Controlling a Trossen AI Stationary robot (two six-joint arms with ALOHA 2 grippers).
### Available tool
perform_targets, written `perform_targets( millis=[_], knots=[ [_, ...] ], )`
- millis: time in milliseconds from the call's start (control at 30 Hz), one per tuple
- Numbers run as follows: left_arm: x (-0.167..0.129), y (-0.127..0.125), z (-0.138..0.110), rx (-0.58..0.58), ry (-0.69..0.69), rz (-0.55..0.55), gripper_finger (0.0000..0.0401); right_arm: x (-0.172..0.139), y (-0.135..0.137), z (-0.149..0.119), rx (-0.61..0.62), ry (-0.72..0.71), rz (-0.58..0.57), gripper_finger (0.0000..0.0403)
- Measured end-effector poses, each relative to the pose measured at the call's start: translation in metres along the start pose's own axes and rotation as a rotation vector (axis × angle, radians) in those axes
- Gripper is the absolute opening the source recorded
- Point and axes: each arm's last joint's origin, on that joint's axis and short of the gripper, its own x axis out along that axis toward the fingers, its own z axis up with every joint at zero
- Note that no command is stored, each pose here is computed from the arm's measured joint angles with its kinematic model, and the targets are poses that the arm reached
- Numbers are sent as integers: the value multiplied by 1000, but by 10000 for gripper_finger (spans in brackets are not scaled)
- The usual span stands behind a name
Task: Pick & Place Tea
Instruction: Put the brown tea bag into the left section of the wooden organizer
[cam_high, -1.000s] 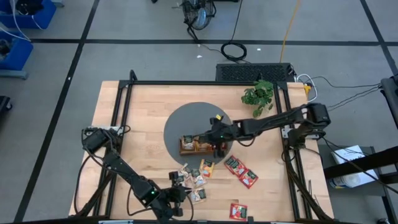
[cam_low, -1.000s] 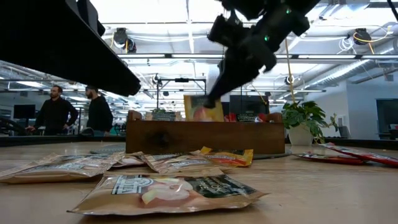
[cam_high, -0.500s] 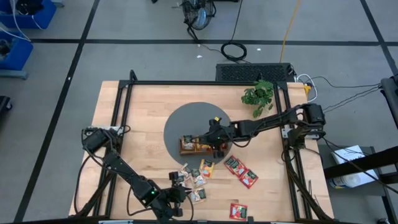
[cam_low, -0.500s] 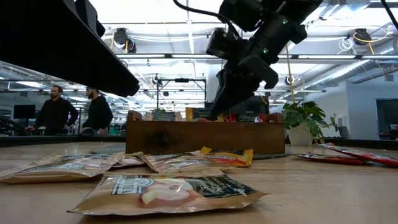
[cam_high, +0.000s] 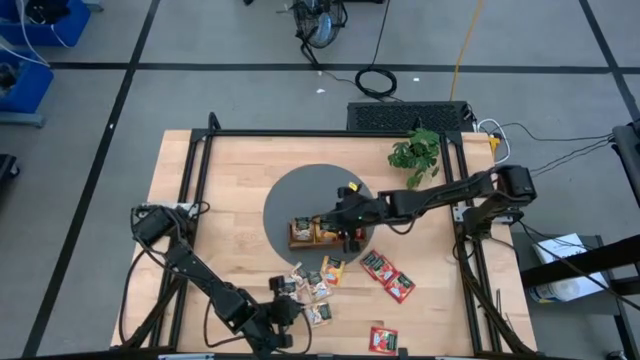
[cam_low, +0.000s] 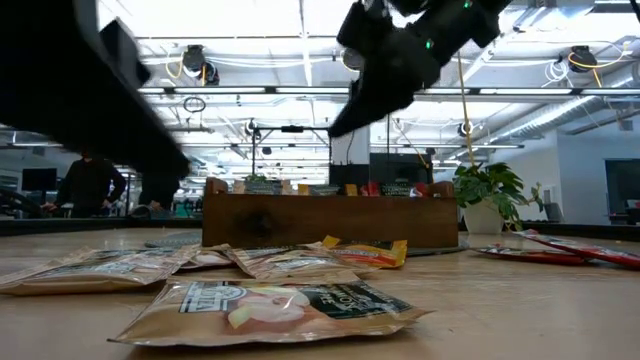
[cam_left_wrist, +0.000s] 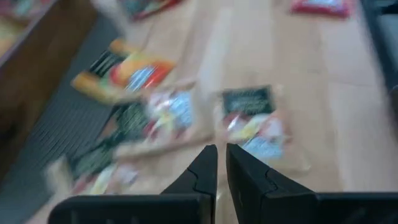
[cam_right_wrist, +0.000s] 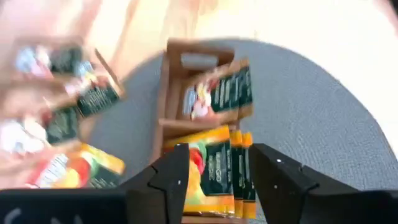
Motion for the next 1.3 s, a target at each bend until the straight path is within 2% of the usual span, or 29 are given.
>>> perform_targets(
  millis=[133, 233, 367, 467, 600, 733, 900, 1067, 1200, 1300],
  knots=[
    [-20, 4, -4, -119, 39, 60, 42, -8, 13, 4, 8, -79, 164, 163],
    [-32, 1, -14, -142, 47, 73, 42, -2, 36, -6, -44, -174, 292, 145],
    [-41, -8, -18, -155, 38, 28, 42, 15, 64, -29, -88, -310, 348, 100],
    [-39, -7, -17, -176, 42, 29, 42, 28, 79, -37, -97, -393, 375, 57],
    [-25, -5, -21, -158, 96, 29, 42, 55, 95, -42, -85, -387, 414, 7],
    [-15, -3, -27, -145, 159, 26, 42, 77, 101, -44, -48, -350, 406, 21],
    [-12, -2, -28, -141, 163, 34, 42, 92, 104, -40, 6, -337, 421, 47],
    [-11, 0, -31, -158, 180, 47, 42, 94, 100, -34, 70, -341, 422, 79],
    [-9, 7, -41, -195, 210, 62, 42, 95, 96, -34, 135, -323, 461, 103],
    [-7, 13, -50, -225, 209, 75, 42, 95, 96, -34, 138, -318, 478, 117]
  ],
)
